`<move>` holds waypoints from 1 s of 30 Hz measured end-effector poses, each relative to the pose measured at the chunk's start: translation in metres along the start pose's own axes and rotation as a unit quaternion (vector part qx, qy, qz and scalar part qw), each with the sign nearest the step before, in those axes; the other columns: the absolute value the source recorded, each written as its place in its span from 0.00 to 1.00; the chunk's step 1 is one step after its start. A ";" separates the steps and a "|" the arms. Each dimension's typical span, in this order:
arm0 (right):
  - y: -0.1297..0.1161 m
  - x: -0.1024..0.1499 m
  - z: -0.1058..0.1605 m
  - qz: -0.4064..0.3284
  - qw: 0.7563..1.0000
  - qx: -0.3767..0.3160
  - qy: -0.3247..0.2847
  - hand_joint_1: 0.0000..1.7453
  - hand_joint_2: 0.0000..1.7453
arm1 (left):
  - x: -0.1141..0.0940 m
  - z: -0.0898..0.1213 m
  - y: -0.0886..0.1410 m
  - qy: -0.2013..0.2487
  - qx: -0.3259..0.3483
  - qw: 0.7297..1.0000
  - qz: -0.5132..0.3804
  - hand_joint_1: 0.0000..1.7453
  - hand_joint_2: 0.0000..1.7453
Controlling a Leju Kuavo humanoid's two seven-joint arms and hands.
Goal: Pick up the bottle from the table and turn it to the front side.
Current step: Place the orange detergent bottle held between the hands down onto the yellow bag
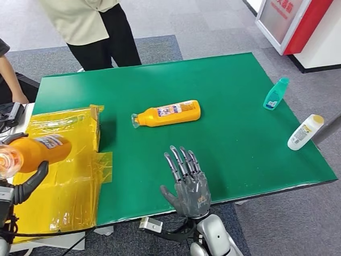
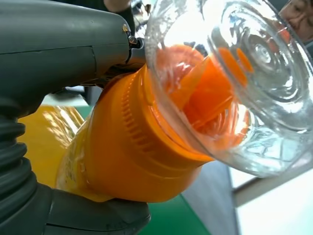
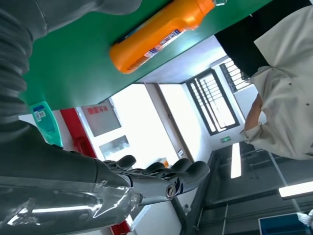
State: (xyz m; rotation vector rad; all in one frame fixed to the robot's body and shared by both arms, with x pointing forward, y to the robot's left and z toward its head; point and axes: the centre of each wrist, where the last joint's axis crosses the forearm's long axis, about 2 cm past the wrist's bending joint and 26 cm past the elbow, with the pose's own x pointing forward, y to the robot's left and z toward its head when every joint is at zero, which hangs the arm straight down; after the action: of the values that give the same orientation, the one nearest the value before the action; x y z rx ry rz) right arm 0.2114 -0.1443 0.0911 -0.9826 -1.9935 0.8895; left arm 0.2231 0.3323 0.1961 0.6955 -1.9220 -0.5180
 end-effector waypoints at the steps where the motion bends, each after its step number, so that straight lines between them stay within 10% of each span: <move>1: -0.001 -0.001 0.000 -0.005 1.000 -0.003 0.006 0.00 1.00 | 0.000 -0.002 0.002 0.010 -0.006 1.000 -0.028 1.00 1.00; 12: -0.008 -0.008 -0.006 -0.060 0.998 -0.024 0.024 0.00 1.00 | -0.037 -0.053 -0.014 0.122 -0.194 0.942 -0.244 1.00 1.00; 30: 0.007 -0.002 -0.009 -0.093 0.995 -0.007 0.020 0.00 1.00 | -0.080 -0.131 -0.034 0.122 -0.409 0.865 -0.264 1.00 1.00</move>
State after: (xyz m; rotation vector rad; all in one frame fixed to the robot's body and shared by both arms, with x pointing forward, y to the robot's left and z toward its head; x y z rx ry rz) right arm 0.2222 -0.1402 0.0894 -0.8001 -2.0225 0.7483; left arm 0.3773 0.3530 0.1778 0.6557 -1.0782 -1.4101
